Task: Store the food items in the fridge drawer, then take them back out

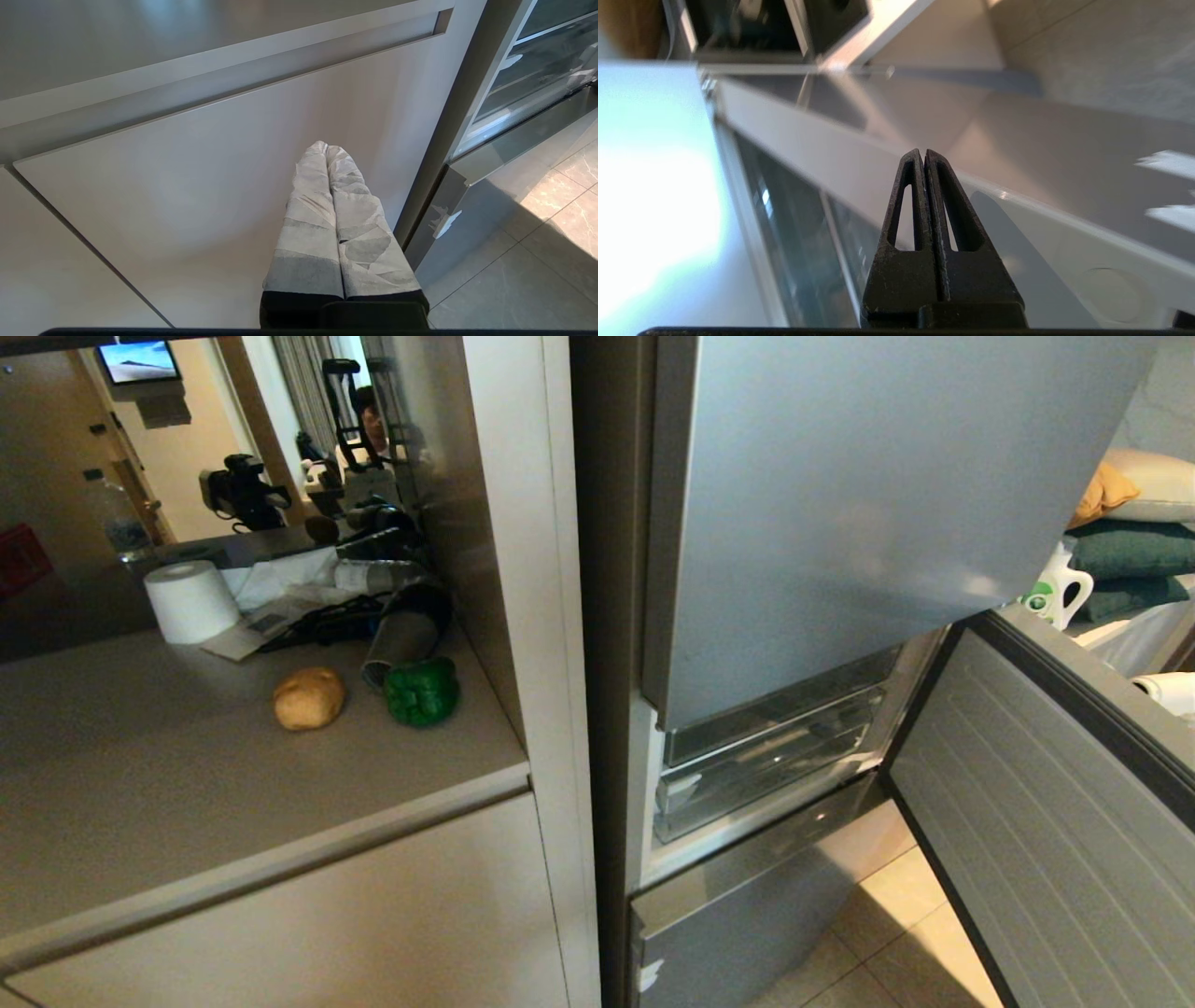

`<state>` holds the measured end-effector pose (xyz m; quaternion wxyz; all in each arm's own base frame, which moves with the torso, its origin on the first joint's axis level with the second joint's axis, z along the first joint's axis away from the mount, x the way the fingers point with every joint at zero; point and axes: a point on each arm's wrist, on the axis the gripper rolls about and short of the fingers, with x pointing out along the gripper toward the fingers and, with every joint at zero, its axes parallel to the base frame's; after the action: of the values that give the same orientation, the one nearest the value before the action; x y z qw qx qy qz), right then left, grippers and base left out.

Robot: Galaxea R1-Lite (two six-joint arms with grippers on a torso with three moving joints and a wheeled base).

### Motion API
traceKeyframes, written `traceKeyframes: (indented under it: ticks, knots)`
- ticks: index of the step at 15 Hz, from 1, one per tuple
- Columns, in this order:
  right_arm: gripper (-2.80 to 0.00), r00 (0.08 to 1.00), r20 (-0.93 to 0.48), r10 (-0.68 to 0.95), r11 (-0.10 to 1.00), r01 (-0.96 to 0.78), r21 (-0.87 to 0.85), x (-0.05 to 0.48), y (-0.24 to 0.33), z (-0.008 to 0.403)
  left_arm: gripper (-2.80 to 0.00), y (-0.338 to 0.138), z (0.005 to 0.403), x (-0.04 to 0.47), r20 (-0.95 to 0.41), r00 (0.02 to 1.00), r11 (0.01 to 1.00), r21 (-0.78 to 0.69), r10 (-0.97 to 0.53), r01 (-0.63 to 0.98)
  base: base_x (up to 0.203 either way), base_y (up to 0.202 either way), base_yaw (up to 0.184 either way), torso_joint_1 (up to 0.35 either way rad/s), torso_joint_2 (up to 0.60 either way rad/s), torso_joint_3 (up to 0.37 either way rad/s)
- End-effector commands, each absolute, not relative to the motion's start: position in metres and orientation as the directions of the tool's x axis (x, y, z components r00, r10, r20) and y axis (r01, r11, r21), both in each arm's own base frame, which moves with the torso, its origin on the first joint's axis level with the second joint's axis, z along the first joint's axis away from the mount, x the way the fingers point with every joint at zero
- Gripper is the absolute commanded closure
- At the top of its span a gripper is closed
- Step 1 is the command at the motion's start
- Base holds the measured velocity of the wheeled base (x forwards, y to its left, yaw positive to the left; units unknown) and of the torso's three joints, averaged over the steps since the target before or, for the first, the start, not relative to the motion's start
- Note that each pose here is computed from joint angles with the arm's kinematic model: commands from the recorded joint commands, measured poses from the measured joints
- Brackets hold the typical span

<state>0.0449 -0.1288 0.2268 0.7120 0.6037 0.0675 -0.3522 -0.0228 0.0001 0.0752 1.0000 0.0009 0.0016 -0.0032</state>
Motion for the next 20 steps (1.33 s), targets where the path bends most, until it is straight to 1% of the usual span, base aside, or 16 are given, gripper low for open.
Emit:
traceKeyframes:
  ticks: [1,5,8,12,16,20]
  knots:
    - [0.0,0.726,-0.53,-0.438,-0.003,0.588,0.809,0.041,-0.128,0.224,0.0,0.0,0.075,-0.023,-0.005,1.0,1.0,0.002,-0.006,0.006,0.0,0.0,0.0,0.0,0.0,0.0]
    - [0.0,0.696,-0.593,-0.406,-0.088,0.616,0.783,0.039,-0.142,0.204,0.0,0.0,0.075,-0.023,-0.005,1.0,1.0,0.002,-0.006,0.006,0.0,0.0,0.0,0.0,0.0,0.0]
    - [0.0,0.7,-0.614,-0.364,-0.105,0.624,0.774,0.04,-0.143,0.193,0.0,0.0,0.075,-0.023,-0.005,1.0,1.0,0.002,-0.006,0.006,0.0,0.0,0.0,0.0,0.0,0.0]
    - [0.0,0.782,-0.57,-0.253,-0.045,0.579,0.814,0.053,-0.137,0.194,0.0,0.0,0.075,-0.023,-0.005,1.0,1.0,0.002,-0.006,0.006,0.0,0.0,0.0,0.0,0.0,0.0]
    - [0.0,0.824,-0.562,-0.074,-0.013,0.563,0.826,0.068,-0.121,0.19,0.0,0.0,0.075,-0.023,-0.005,1.0,1.0,0.002,-0.006,0.006,0.0,0.0,0.0,0.0,0.0,0.0]
    - [0.0,0.835,-0.542,0.098,0.035,0.541,0.84,0.083,-0.106,0.186,0.0,0.0,0.075,-0.023,-0.005,1.0,1.0,0.002,-0.006,0.006,0.0,0.0,0.0,0.0,0.0,0.0]
